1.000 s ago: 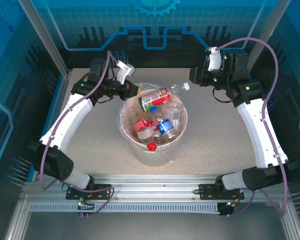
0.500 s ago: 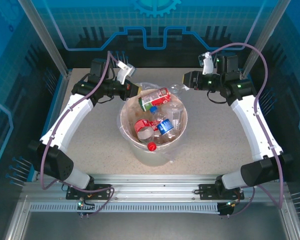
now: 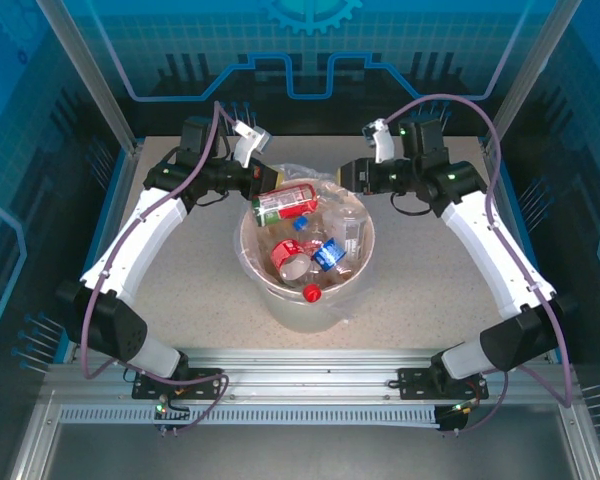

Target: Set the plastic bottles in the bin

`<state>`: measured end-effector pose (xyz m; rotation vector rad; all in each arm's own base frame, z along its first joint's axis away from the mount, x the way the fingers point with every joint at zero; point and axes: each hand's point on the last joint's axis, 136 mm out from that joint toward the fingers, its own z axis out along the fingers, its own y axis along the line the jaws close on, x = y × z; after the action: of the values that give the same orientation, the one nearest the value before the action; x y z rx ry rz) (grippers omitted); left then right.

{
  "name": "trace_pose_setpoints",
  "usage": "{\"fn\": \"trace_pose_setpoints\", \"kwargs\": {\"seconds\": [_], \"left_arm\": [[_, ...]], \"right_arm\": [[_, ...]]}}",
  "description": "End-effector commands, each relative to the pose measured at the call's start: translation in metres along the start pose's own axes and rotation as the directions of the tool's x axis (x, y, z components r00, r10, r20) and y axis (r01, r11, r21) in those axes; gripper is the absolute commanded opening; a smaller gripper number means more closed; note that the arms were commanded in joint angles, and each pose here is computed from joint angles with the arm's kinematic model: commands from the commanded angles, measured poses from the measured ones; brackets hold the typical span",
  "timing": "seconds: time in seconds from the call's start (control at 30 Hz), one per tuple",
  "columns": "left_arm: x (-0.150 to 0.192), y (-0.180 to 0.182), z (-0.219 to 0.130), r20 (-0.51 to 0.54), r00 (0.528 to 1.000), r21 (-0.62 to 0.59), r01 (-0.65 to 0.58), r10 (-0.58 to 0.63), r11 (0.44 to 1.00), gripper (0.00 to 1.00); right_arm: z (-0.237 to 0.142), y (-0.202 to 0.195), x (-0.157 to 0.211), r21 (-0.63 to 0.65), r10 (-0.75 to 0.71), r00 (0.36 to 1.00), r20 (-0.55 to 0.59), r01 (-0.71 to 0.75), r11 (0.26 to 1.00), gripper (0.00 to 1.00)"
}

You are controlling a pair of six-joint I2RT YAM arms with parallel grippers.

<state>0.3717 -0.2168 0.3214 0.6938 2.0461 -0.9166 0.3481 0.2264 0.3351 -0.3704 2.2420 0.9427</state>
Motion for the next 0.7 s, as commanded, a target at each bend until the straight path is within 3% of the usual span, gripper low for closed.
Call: {"fn": "trace_pose_setpoints", "kwargs": {"seconds": [0.0, 0.33, 0.47, 0.67], "left_arm": [[-0.004, -0.005, 0.001, 0.021, 1.0, 0.018, -0.006, 0.005, 1.0, 0.0], [-0.016, -0.005, -0.01, 0.063, 0.998, -0.035, -0.019, 0.021, 0.999, 0.02], [-0.028, -0.007, -0.02, 0.103, 0.994, -0.065, -0.032, 0.039, 0.997, 0.22], [-0.043, -0.017, -0.036, 0.16, 0.985, -0.082, -0.048, 0.061, 0.995, 0.41]], "right_arm": [[0.003, 0.011, -0.003, -0.02, -0.057, 0.998, -0.003, 0.057, 0.998, 0.36], [-0.034, 0.016, -0.031, 0.097, -0.195, 0.976, 0.094, 0.185, 0.978, 0.5], [-0.034, 0.027, -0.032, 0.075, -0.219, 0.971, 0.09, 0.213, 0.974, 0.52], [-0.016, 0.072, -0.015, 0.024, -0.338, 0.939, 0.062, 0.337, 0.941, 0.5]]}}
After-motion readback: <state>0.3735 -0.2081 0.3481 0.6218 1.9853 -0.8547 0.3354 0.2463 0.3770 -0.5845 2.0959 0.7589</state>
